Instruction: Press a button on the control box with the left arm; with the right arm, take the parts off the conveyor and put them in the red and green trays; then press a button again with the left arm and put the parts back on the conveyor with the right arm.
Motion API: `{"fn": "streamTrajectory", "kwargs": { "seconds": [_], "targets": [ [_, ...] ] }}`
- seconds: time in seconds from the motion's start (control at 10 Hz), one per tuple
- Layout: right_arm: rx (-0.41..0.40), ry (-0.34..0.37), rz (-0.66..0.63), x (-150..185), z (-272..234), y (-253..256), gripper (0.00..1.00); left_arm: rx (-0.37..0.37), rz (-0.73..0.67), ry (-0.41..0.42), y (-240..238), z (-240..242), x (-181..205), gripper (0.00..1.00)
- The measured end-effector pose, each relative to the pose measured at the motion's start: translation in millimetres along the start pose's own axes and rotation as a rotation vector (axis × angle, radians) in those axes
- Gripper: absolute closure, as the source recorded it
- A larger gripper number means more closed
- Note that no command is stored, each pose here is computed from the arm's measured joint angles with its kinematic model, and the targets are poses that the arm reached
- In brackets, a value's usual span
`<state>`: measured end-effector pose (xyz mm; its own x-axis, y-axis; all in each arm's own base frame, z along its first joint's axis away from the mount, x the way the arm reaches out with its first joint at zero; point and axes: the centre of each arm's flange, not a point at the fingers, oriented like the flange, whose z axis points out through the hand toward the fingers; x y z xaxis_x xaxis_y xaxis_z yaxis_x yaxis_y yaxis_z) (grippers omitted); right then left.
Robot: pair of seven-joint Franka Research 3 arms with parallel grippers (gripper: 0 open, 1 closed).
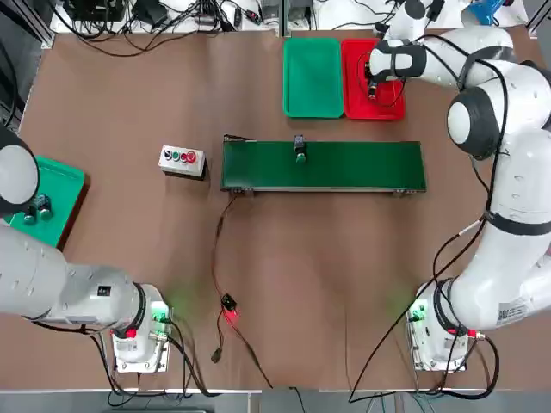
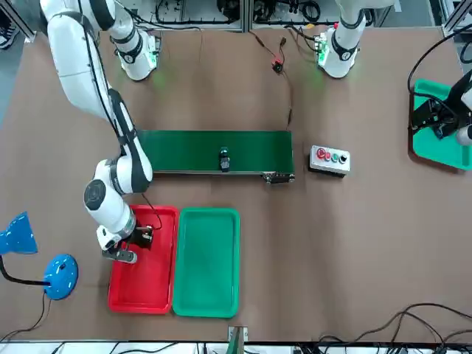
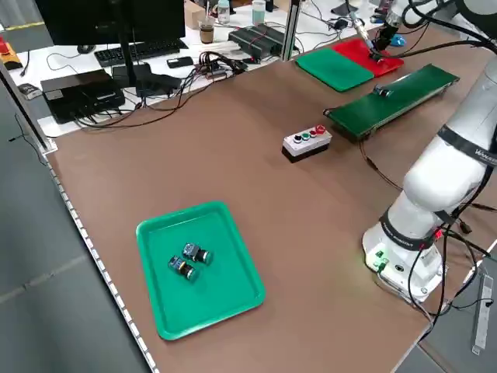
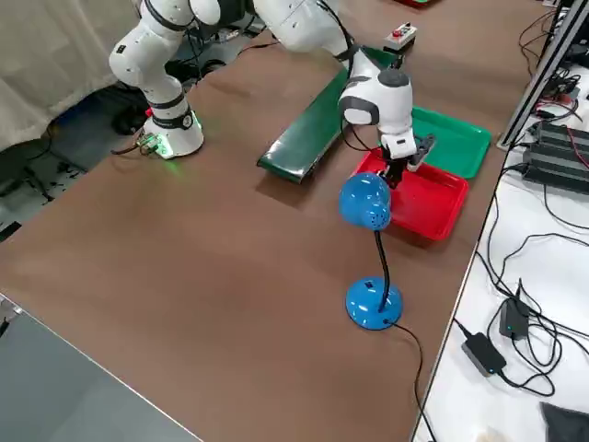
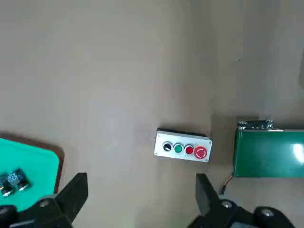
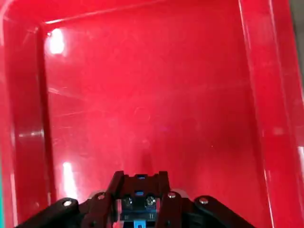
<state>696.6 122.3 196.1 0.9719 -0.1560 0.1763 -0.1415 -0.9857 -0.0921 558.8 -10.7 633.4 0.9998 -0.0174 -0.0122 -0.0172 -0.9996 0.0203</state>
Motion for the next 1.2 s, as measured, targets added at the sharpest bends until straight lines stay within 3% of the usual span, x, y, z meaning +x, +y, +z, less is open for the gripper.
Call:
{"fn": "streamTrajectory", "kwargs": {
  "seconds": [0.5, 0.7, 0.9, 1.1, 1.2],
  "targets": [
    [0.003, 0.025, 0.007, 5, 5, 5, 0.65, 0.0, 0.0, 0.0, 0, 0, 0, 0.0],
    [0.005, 0.034, 0.004, 5, 7, 4, 0.37, 0.0, 0.0, 0.001, 0, -1, 0, 0.0],
    [0.012, 0.049, -0.004, 7, 3, -2, 0.25, 0.0, 0.0, 0.002, 0, -1, 0, 0.0],
    [0.01, 0.016, -0.029, 6, -2, -18, 0.03, 0.0, 0.001, 0.002, 0, -1, 0, 0.0],
    [0.008, -0.011, -0.043, 5, -13, -29, 0.01, 0.0, 0.001, 0.002, 0, -1, 0, 0.0]
  ]
}}
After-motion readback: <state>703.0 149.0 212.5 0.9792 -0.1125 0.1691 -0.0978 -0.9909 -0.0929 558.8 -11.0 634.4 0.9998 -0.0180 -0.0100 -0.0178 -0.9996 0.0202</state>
